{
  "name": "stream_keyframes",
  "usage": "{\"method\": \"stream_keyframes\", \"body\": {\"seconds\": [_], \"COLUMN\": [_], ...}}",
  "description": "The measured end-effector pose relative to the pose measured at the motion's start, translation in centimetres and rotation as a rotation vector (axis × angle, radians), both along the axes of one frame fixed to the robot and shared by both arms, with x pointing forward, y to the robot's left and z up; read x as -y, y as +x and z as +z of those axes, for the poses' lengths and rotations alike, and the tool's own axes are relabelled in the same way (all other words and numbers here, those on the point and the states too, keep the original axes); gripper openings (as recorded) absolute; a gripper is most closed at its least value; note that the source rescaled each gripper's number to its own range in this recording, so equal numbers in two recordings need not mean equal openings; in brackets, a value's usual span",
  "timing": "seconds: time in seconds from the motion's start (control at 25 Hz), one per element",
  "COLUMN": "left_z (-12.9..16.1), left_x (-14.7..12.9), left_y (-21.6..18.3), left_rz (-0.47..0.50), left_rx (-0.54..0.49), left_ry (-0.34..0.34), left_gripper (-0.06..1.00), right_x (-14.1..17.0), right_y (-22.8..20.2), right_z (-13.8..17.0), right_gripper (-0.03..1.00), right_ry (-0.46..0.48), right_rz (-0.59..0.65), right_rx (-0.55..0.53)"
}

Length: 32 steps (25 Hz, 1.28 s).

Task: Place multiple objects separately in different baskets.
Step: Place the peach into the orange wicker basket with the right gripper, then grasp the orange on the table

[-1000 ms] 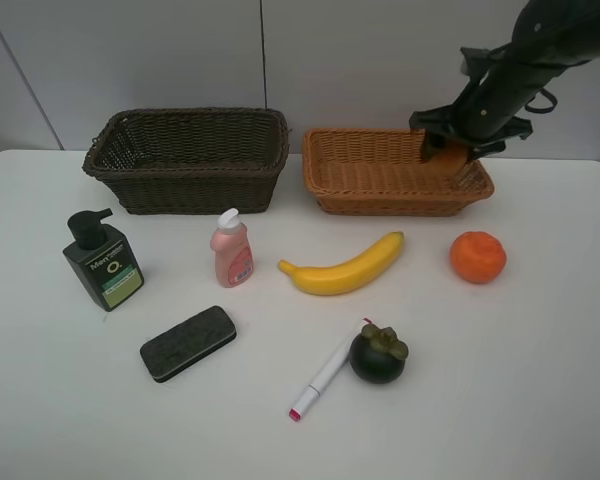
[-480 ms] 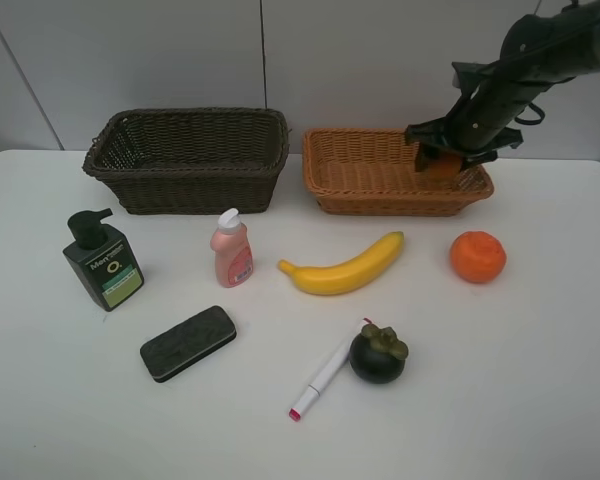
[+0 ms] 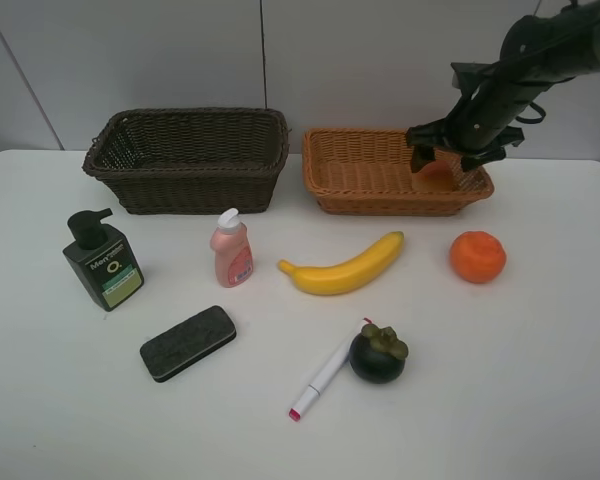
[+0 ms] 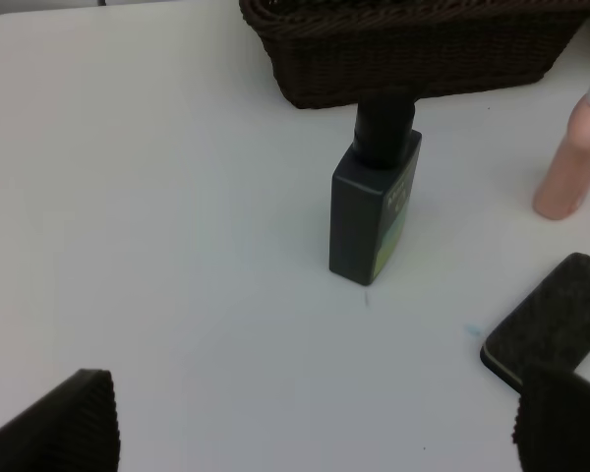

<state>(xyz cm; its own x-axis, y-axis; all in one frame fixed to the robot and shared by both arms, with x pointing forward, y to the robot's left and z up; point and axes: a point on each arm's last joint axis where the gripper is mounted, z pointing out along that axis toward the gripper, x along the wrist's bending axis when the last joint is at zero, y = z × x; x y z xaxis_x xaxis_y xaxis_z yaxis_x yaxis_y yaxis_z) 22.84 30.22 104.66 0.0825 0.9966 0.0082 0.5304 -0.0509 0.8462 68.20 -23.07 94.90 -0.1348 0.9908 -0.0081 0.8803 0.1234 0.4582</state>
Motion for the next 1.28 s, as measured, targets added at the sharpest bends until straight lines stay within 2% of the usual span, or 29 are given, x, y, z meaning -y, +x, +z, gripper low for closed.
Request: {"method": "stream_keyframes", "body": {"seconds": [0.28, 0.48, 0.6, 0.8, 1.0, 1.12, 1.28], "left_z": [0.0, 0.0, 0.0, 0.0, 0.0, 0.0, 0.0], "left_x": [0.0, 0.0, 0.0, 0.0, 0.0, 0.0, 0.0], "left_y": [0.0, 0.0, 0.0, 0.0, 0.0, 0.0, 0.0], "left_rz": [0.000, 0.000, 0.000, 0.000, 0.000, 0.000, 0.000], "left_rx": [0.000, 0.000, 0.000, 0.000, 0.000, 0.000, 0.000], "left_ry": [0.000, 0.000, 0.000, 0.000, 0.000, 0.000, 0.000], "left_gripper": [1.00, 1.00, 1.00, 1.00, 1.00, 1.00, 1.00], "right_x": [0.0, 0.2, 0.4, 1.0, 1.4, 1.4, 1.5], "right_y": [-0.1, -1.1, -2.4, -5.3, -7.5, -8.2, -9.2], "right_z": [0.9, 4.7, 7.0, 9.3, 10.1, 9.3, 6.5], "right_gripper": [0.98, 0.98, 0.98, 0.98, 0.98, 0.98, 0.98], "right_ry": [0.003, 0.009, 0.003, -0.028, -0.057, -0.059, -0.063], "right_rz": [0.000, -0.001, -0.002, -0.009, -0.015, -0.016, -0.014], "right_rx": [0.022, 0.069, 0.052, -0.100, -0.261, -0.316, -0.367]}}
